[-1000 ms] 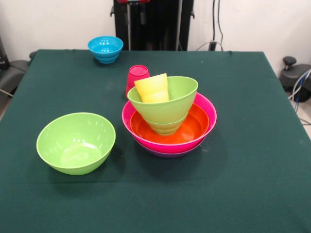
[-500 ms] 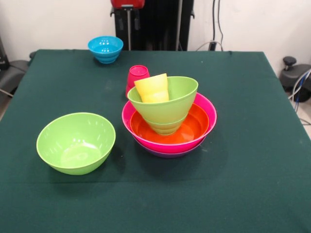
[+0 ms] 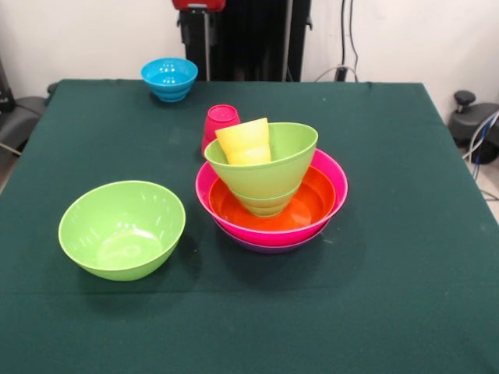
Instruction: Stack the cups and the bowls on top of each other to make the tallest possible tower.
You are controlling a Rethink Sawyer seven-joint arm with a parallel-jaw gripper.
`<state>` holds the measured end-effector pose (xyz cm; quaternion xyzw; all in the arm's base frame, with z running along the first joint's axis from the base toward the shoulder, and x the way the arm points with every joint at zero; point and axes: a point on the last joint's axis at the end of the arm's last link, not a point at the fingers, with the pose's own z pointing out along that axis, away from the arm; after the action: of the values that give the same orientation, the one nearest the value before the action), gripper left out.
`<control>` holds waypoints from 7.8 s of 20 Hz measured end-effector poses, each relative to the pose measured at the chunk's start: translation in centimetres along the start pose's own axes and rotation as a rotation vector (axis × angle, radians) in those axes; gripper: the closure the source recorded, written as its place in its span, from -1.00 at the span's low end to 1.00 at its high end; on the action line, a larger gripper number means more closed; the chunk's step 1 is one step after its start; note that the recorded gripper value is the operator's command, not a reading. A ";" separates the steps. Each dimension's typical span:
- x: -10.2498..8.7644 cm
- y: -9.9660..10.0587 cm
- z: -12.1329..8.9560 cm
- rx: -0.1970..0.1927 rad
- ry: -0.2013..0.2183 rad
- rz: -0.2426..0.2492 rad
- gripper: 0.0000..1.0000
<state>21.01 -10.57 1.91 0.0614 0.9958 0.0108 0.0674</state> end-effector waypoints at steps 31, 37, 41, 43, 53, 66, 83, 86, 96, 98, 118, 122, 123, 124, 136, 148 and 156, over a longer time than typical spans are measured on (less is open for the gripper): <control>1.3 -2.9 4.1 0.051 0.046 -0.018 -1.00; 1.0 -2.7 4.6 0.067 0.030 -0.002 -1.00; 0.8 -2.5 4.5 0.068 0.028 -0.013 -1.00; 0.6 -2.4 4.5 0.069 0.026 -0.018 -1.00; 0.8 -1.8 5.2 0.083 0.040 -0.019 -1.00; -1.0 -1.0 0.2 0.061 0.001 -0.078 -1.00; -4.2 -1.6 -1.6 0.036 -0.065 -0.002 -1.00; -4.6 -1.6 -1.2 0.025 -0.064 0.008 -1.00; -4.7 -0.9 0.0 -0.001 -0.033 0.002 -1.00; -4.5 -0.8 0.4 -0.002 -0.020 -0.004 -1.00; -5.6 -1.1 4.3 -0.009 0.005 0.000 -1.00; -6.1 -1.4 4.7 -0.003 0.003 -0.006 -1.00; -6.3 -1.5 4.9 -0.002 0.001 -0.008 -1.00; -6.4 -1.6 5.1 -0.001 -0.001 -0.010 -1.00; -7.1 -1.5 7.0 -0.002 0.002 -0.050 -1.00; -7.1 -1.2 8.0 -0.006 0.010 -0.069 -1.00; -7.1 -1.1 8.0 -0.005 0.011 -0.072 -1.00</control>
<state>28.96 -12.48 -5.09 0.0254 0.9977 0.0111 0.0624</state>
